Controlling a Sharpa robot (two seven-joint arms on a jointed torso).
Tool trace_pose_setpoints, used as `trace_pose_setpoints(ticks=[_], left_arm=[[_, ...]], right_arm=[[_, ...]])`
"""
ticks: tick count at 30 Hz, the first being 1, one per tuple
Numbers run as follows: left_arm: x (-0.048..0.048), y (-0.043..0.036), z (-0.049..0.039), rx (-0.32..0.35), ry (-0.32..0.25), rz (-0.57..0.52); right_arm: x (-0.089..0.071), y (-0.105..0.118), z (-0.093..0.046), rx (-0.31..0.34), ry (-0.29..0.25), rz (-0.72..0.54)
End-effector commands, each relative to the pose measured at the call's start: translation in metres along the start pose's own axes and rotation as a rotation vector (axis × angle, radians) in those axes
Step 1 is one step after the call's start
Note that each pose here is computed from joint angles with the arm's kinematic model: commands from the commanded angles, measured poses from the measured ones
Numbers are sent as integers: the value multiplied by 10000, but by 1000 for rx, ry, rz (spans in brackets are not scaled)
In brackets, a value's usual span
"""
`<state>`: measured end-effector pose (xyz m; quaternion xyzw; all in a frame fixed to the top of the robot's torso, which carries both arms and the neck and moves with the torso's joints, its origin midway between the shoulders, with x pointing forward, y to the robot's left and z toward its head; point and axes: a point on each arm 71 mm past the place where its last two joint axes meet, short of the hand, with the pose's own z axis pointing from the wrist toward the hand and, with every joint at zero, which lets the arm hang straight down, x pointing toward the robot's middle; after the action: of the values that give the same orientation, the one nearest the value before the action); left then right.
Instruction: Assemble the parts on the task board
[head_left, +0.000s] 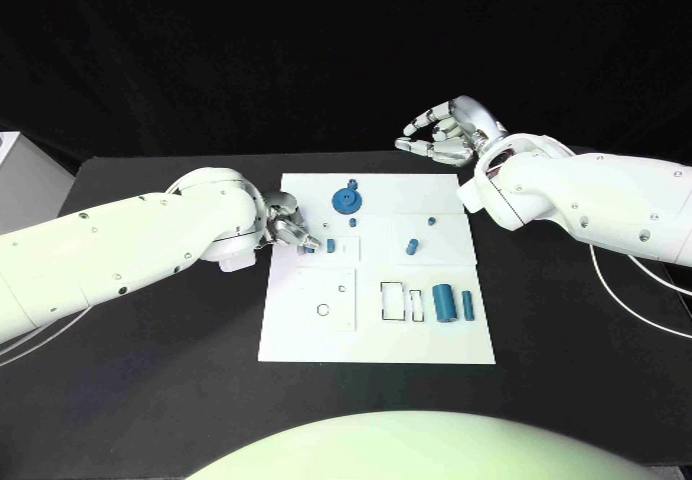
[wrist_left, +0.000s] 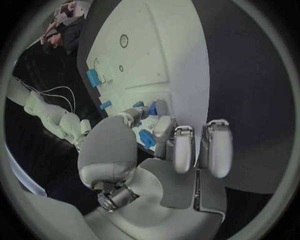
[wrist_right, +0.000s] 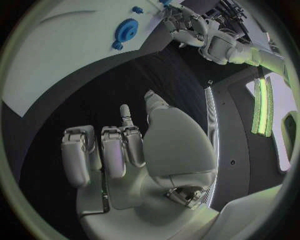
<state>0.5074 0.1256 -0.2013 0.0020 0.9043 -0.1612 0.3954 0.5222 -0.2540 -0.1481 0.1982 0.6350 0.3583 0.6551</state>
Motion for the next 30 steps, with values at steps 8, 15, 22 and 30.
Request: trace_pose_setpoints(ticks=[8, 15, 22, 30], left_arm=[[-31, 15, -60, 16, -20, -27], [-48, -1, -79, 31, -32, -54], [-121, 17, -129, 54, -70, -96], [-328, -47, -262, 236, -211, -241]], right_arm=[[10, 2, -5, -11, 11, -7], [13, -2, -6, -10, 11, -6], [13, -6, -8, -9, 11, -7], [6, -13, -8, -9, 8, -7]])
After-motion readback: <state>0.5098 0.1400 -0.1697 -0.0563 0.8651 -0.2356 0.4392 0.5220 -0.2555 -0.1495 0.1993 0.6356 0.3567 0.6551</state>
